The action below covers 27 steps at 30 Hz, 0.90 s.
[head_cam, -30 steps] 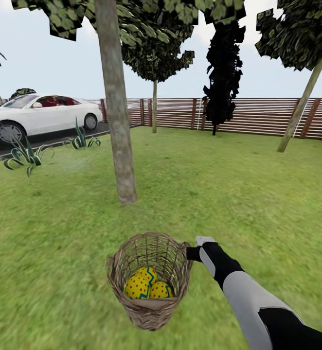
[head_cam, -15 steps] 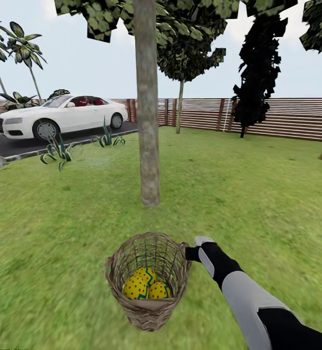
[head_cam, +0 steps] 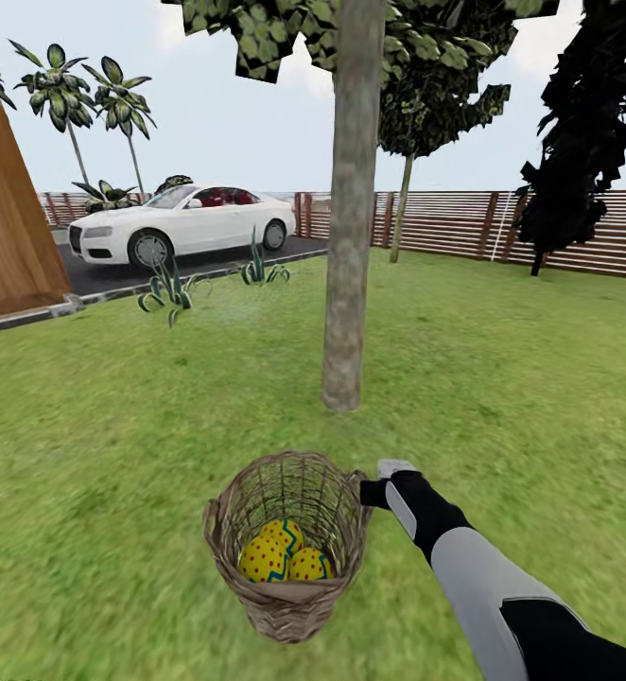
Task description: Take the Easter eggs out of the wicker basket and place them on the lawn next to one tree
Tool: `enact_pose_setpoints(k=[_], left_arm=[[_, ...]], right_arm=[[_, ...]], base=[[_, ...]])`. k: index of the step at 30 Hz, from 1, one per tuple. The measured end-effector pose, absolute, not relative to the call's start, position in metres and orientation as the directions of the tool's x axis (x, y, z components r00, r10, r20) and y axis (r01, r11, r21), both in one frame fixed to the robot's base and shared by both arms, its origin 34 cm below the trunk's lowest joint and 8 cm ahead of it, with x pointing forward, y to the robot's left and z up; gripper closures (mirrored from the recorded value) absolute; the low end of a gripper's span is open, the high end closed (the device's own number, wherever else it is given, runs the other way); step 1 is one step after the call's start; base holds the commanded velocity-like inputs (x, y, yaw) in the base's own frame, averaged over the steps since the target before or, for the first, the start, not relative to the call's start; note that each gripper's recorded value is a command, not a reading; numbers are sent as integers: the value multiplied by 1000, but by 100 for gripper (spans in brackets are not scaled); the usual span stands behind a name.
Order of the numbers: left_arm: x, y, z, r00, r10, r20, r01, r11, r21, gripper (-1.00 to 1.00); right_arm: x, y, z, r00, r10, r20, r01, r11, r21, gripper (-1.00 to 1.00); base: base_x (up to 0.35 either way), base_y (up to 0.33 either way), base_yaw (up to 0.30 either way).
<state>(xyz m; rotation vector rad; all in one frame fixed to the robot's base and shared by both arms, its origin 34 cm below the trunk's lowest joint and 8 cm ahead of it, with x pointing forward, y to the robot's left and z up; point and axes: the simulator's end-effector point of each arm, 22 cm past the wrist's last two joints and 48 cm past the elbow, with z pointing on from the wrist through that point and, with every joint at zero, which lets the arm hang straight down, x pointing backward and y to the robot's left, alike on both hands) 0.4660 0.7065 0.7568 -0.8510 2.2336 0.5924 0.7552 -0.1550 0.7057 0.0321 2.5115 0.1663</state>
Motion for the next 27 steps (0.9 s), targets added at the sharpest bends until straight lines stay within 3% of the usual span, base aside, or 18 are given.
enact_pose_setpoints(k=[7, 14, 27], left_arm=[[469, 706, 760, -563, -402, -723, -706, 688, 167, -100], [469, 706, 759, -565, -401, -721, -705, 689, 169, -100], [468, 706, 754, -575, -401, -713, -703, 687, 181, -100]], right_arm=[[752, -156, 703, -820, 61, -569, -13, 992, 125, 100], [733, -142, 692, -874, 114, -473, 17, 979, 205, 100], [729, -142, 683, -886, 111, -450, 20, 979, 203, 100]], base=[[289, 181, 59], [290, 181, 222], [283, 181, 209]])
